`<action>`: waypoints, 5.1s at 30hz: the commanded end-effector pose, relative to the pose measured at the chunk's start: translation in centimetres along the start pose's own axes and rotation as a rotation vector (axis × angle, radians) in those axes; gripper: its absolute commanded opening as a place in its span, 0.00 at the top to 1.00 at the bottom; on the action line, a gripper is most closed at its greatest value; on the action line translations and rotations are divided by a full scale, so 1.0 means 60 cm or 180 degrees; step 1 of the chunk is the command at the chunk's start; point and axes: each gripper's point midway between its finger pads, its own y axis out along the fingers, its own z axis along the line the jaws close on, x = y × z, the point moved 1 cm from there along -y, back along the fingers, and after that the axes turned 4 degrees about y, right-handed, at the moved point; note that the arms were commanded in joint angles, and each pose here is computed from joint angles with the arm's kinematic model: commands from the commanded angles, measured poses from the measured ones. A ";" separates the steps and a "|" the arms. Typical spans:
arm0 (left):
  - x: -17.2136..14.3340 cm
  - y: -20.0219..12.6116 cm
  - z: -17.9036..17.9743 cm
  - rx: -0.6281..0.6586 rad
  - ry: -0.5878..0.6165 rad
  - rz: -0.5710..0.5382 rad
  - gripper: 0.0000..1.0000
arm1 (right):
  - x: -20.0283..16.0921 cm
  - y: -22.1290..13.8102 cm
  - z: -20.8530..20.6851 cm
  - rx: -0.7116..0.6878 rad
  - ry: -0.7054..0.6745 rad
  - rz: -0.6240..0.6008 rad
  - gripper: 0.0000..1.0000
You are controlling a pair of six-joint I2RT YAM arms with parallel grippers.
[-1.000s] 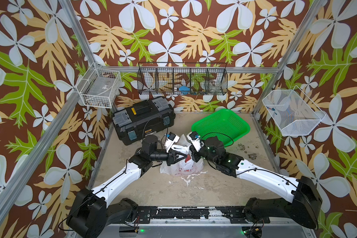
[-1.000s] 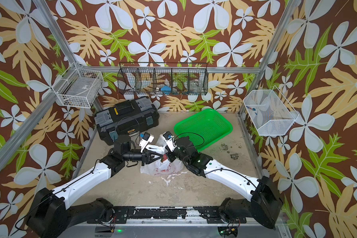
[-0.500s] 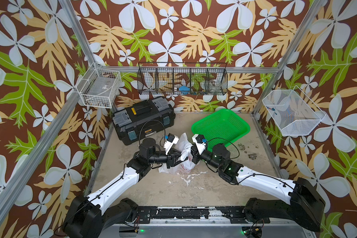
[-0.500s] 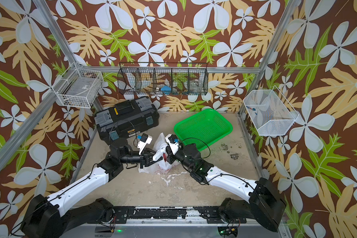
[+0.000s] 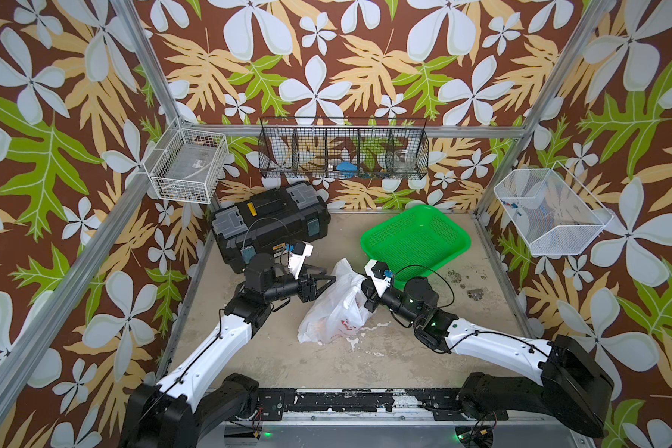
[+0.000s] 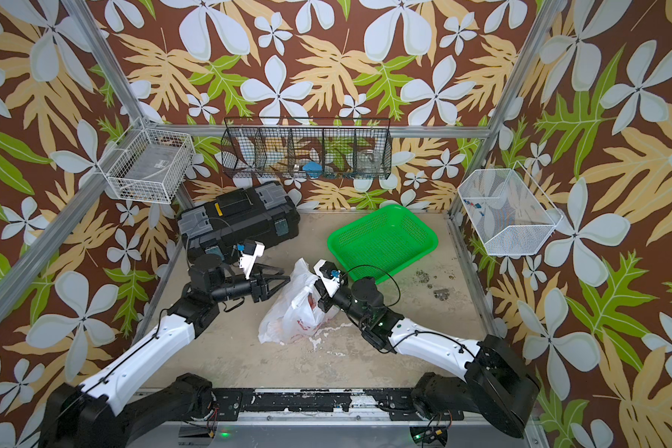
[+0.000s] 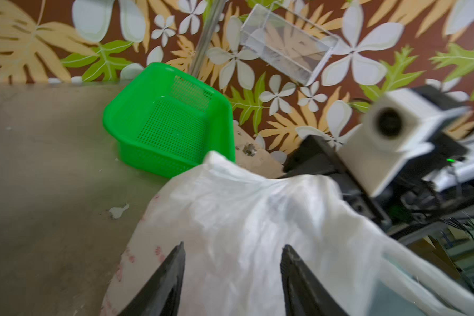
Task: Place the peach into a plastic bag & tie a knot
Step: Cross the plastic bag at the center of the board, then tie the plastic bag at the center of the board.
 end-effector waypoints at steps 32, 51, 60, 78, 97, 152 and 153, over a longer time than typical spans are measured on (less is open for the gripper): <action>-0.131 0.101 -0.089 -0.1246 -0.0871 0.0614 1.00 | 0.107 0.037 0.022 0.0472 0.0286 -0.1083 0.76; -0.117 0.011 0.013 -0.0111 -0.0892 0.0629 0.59 | 0.063 0.011 0.001 0.0317 0.0379 -0.0940 0.94; 0.073 -0.079 0.020 0.0363 -0.0322 -0.0178 0.54 | 0.059 0.013 0.004 0.0361 0.0377 -0.0886 0.95; 0.076 -0.010 -0.070 -0.0809 -0.0074 -0.0160 0.74 | 0.060 0.018 0.028 0.0741 0.0510 -0.0737 0.94; 0.036 0.020 -0.079 -0.0954 -0.0043 0.0033 0.84 | 0.077 0.026 0.042 0.1128 0.0717 -0.0710 0.95; 0.076 0.032 -0.019 -0.0343 -0.0120 -0.0015 1.00 | 0.056 -0.101 0.060 -0.0017 0.2077 0.2239 0.50; 0.077 0.033 -0.019 -0.0348 -0.0128 -0.0016 1.00 | 0.060 -0.094 0.064 0.0016 0.2065 0.2228 0.50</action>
